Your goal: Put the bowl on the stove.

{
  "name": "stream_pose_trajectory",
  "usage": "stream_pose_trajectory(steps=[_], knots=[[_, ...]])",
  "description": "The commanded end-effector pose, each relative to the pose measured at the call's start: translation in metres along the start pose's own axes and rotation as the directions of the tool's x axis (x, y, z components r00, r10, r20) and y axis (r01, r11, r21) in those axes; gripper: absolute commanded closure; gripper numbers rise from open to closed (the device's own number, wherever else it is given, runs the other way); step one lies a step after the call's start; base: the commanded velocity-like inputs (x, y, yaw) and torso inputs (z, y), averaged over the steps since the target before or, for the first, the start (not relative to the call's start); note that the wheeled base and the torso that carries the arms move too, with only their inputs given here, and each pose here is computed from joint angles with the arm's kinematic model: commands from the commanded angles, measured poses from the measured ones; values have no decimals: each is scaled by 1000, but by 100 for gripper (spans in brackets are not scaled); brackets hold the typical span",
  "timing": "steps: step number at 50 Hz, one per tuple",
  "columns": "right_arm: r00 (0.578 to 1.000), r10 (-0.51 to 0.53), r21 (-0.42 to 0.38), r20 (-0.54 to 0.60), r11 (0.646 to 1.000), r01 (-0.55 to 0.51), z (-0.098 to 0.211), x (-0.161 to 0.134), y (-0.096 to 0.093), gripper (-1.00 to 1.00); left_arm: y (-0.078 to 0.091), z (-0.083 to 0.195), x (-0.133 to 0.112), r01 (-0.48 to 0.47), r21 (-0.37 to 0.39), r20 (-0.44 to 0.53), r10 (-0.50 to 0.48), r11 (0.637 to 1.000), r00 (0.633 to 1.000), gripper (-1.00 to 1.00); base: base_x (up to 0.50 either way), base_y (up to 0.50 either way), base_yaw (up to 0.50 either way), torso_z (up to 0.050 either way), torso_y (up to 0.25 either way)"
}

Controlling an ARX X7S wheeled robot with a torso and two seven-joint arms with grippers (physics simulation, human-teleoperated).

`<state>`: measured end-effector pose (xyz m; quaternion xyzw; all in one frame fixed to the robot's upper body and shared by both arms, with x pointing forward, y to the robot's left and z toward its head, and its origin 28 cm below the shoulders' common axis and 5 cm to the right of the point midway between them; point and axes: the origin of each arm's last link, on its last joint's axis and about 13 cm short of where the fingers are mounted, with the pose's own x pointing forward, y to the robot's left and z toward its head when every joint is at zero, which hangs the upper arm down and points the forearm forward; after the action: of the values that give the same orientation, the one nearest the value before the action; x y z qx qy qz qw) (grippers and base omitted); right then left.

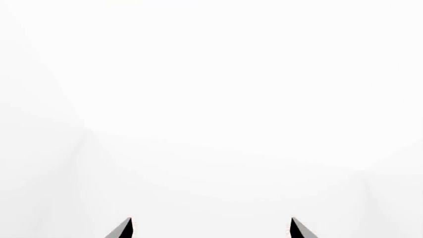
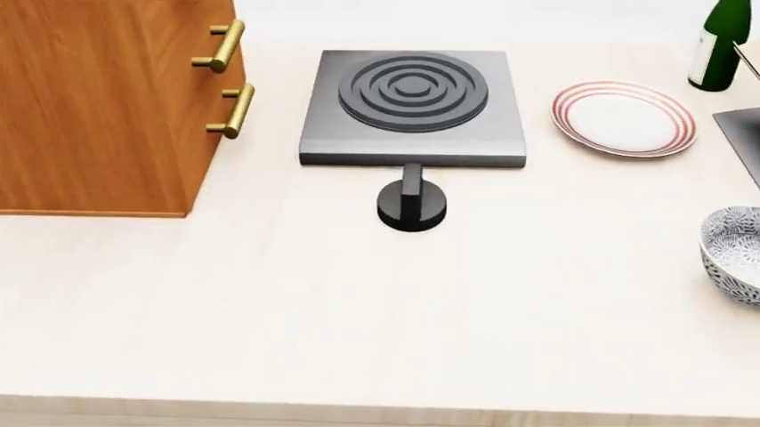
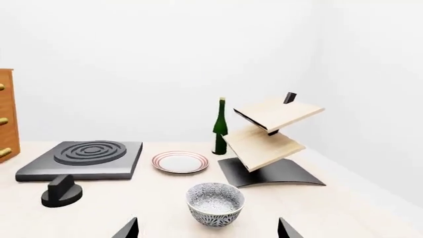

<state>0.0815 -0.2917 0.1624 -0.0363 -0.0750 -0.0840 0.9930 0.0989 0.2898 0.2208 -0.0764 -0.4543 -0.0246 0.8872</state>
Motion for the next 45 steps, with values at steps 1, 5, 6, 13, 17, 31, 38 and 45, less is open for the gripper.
stream_pose_trajectory(steps=[1, 5, 6, 13, 17, 31, 38, 45], knots=[[1000, -9, -13, -7, 1000, 9, -3, -3, -2, -100, 3, 2, 0, -19, 42, 39, 18, 999, 999, -100, 0, 0, 0, 0, 0], [1000, -6, -10, -8, 1000, 6, -3, -3, -2, -100, 3, 2, 0, -19, 40, 39, 17, 999, 999, -100, 0, 0, 0, 0, 0], [1000, -6, -9, -8, 1000, 6, -3, -3, -2, -100, 3, 2, 0, -19, 40, 39, 17, 999, 999, -100, 0, 0, 0, 0, 0], [1000, 2, -9, 9, 1000, -2, -4, -4, -2, -100, 3, 1, 0, -18, 38, 36, 17, 999, 999, -100, 162, 0, 0, 0, 0], [1000, 0, -13, 8, 1000, 0, -4, -4, -2, -100, 4, 1, 0, -19, 38, 35, 17, 999, 999, -100, 475, 0, 0, 0, 0], [1000, 9, -27, -2, 1000, -9, -6, -3, -1, -100, 3, 0, -1, -17, 35, 32, 15, 999, 999, -100, 500, 0, 0, 0, 0], [1000, 16, -36, -1, 999, -16, -7, -4, 0, -100, 4, 0, -1, -18, 37, 31, 16, 999, 999, -100, 500, 0, 0, 0, 0], [1000, 16, -41, -4, 999, -16, -8, -3, 0, -100, 3, -1, -1, -16, 35, 29, 15, 999, 999, -100, 500, 0, 0, 0, 0]])
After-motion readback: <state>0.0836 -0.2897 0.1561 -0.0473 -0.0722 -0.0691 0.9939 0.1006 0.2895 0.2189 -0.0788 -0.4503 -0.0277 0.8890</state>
